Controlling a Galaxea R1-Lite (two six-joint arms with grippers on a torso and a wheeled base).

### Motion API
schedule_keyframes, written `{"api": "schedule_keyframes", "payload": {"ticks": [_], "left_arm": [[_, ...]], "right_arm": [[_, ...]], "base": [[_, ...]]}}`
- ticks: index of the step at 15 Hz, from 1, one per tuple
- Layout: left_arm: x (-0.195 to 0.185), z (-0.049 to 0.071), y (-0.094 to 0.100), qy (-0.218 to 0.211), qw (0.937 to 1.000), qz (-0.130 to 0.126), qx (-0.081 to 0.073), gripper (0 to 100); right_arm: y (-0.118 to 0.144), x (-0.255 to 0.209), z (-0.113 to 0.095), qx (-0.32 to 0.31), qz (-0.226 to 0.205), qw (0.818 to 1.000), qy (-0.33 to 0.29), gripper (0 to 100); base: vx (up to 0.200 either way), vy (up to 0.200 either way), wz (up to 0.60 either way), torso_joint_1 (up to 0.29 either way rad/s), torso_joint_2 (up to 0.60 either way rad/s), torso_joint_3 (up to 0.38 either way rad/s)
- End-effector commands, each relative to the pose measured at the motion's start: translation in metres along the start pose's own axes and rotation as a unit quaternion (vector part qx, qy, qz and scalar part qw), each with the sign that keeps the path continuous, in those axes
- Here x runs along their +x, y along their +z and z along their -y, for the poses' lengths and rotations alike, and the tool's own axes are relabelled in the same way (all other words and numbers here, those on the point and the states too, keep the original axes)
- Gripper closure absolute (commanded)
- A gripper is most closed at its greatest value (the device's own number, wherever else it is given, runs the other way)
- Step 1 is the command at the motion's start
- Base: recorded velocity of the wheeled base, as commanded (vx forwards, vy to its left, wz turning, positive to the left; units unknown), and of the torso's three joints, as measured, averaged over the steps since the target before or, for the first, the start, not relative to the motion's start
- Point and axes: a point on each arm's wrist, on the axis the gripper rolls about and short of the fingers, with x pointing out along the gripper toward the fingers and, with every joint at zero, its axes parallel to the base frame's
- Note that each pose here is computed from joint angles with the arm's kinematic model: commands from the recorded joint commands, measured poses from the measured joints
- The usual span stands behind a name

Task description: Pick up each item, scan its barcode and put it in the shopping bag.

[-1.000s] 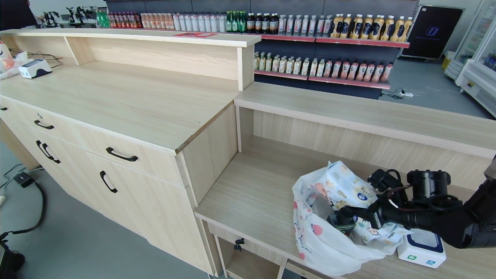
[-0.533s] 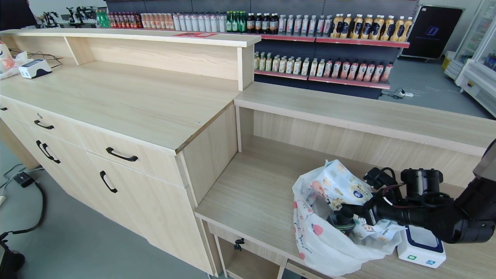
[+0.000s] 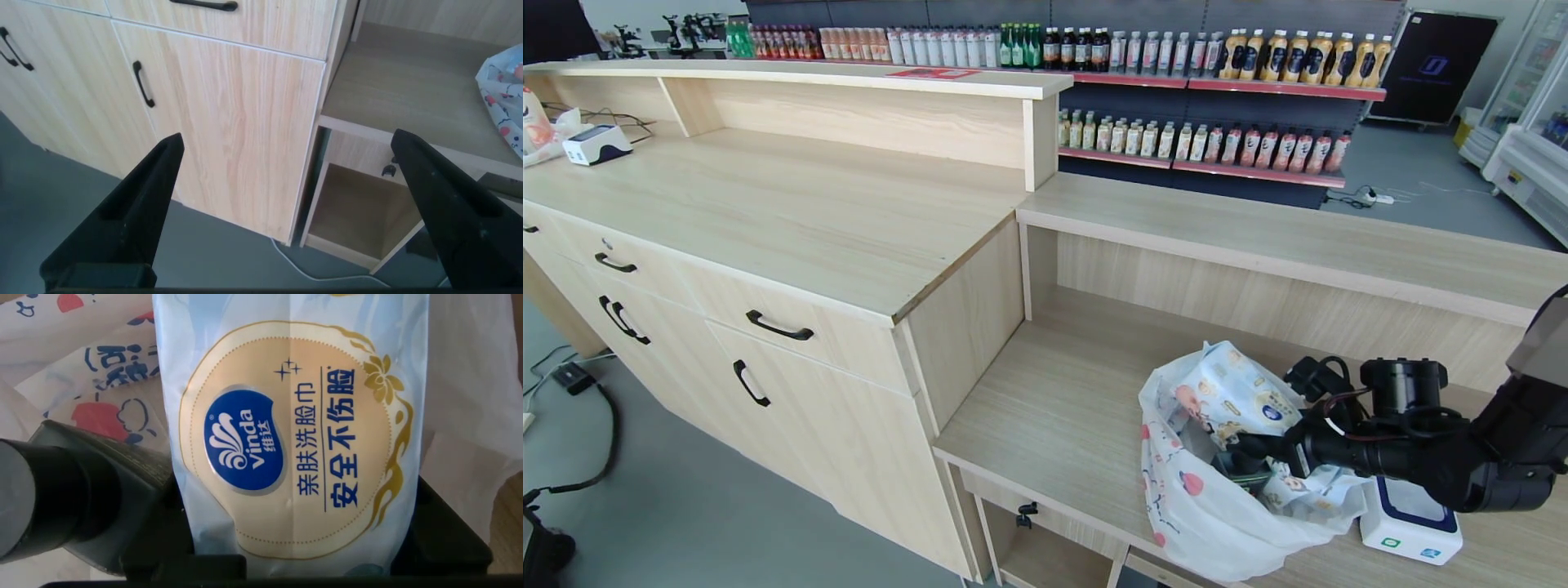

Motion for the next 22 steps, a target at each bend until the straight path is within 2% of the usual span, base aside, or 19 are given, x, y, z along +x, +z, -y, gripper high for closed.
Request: {"api": "schedule_keyframes", "payload": {"ticks": [1,16,17,22], "left_arm": [[0.0001,0.0000,0.0000,0.000,1.0000,-0.001,-0.001,0],[0.0001,0.0000,0.0000,0.000,1.0000,-0.001,0.000,0],[0.0000,0.0000,0.0000,0.000,1.0000,0.000,0.000,0],[0.0001,0.0000,0.0000,0.000,1.0000,-0.001,0.000,0]], "right_arm": [[-0.0008,0.0001,0.0001,0.001,0.000,1.000,0.001,100],[-0.0009,0.0020,0.0006,0.000,0.000,1.000,0.002,100],[-0.0011,0.0017,0.0010,0.000,0.000,1.000,0.001,0],[0.0015,0.0019,0.0021,0.005,0.009,1.000,0.004,0]], "base": [[0.000,0.000,0.00,0.000,0.00,0.000],[0.000,0.000,0.00,0.000,0.00,0.000],[0.000,0.000,0.00,0.000,0.00,0.000],[0.000,0.000,0.00,0.000,0.00,0.000]]}}
